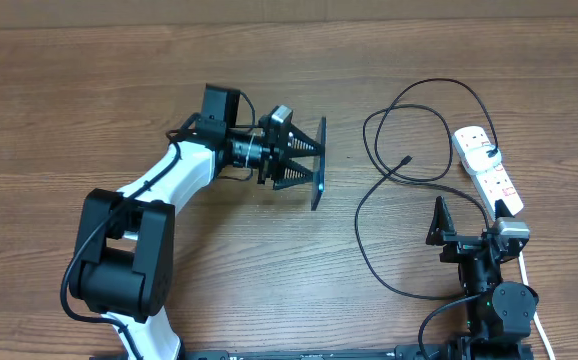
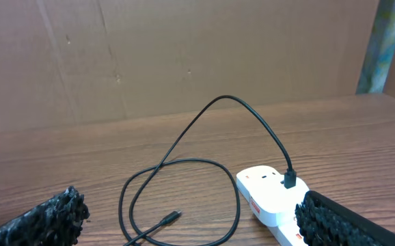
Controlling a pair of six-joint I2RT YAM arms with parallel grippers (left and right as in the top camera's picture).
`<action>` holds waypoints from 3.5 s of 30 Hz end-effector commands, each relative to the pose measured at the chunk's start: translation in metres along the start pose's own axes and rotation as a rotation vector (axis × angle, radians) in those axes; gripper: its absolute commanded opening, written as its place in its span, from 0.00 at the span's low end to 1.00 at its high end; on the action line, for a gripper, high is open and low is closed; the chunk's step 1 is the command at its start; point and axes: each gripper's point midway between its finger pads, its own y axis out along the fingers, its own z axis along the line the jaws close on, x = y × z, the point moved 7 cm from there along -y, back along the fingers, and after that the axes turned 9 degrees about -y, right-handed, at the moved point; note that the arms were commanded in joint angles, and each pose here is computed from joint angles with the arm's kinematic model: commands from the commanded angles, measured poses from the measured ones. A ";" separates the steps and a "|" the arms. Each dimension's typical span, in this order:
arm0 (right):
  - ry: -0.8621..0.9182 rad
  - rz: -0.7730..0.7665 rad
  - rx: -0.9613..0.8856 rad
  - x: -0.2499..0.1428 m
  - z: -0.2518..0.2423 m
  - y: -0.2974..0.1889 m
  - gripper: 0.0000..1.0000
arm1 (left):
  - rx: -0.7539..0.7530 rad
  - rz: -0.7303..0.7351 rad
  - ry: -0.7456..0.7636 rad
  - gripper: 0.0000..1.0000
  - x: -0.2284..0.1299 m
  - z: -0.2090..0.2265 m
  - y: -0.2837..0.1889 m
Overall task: Plug charger to phone and switch on socket
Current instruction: 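Lift the phone with the left gripper and stand it upright toward center, then reach the right gripper toward the upright phone held by the left gripper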
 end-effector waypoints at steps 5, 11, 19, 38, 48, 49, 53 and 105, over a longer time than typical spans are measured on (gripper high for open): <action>-0.009 -0.006 0.010 -0.002 0.002 0.000 1.00 | -0.015 -0.034 -0.264 0.47 0.008 -0.008 -0.007; -0.009 -0.006 0.010 -0.002 0.002 0.000 1.00 | -0.018 -0.037 -0.268 0.44 0.009 -0.010 -0.007; -0.009 -0.006 0.010 -0.002 0.002 0.000 1.00 | -0.020 -0.034 -0.257 0.44 0.008 -0.010 -0.007; -0.009 -0.006 0.010 -0.002 0.002 0.000 1.00 | -0.007 -0.092 0.324 0.41 0.017 -0.020 -0.007; 0.576 0.032 0.227 0.002 0.023 -0.002 1.00 | 0.006 -0.113 0.338 0.41 0.019 -0.018 -0.007; 0.632 0.052 0.307 0.004 0.031 -0.005 1.00 | 0.006 -0.113 0.338 0.41 0.019 -0.018 -0.007; 0.673 0.200 0.747 0.006 0.070 -0.028 1.00 | 0.007 -0.115 0.337 0.41 0.019 -0.018 -0.007; 0.300 0.391 0.445 0.152 0.038 -0.057 1.00 | 0.048 -0.023 -0.236 0.36 0.000 -0.014 0.045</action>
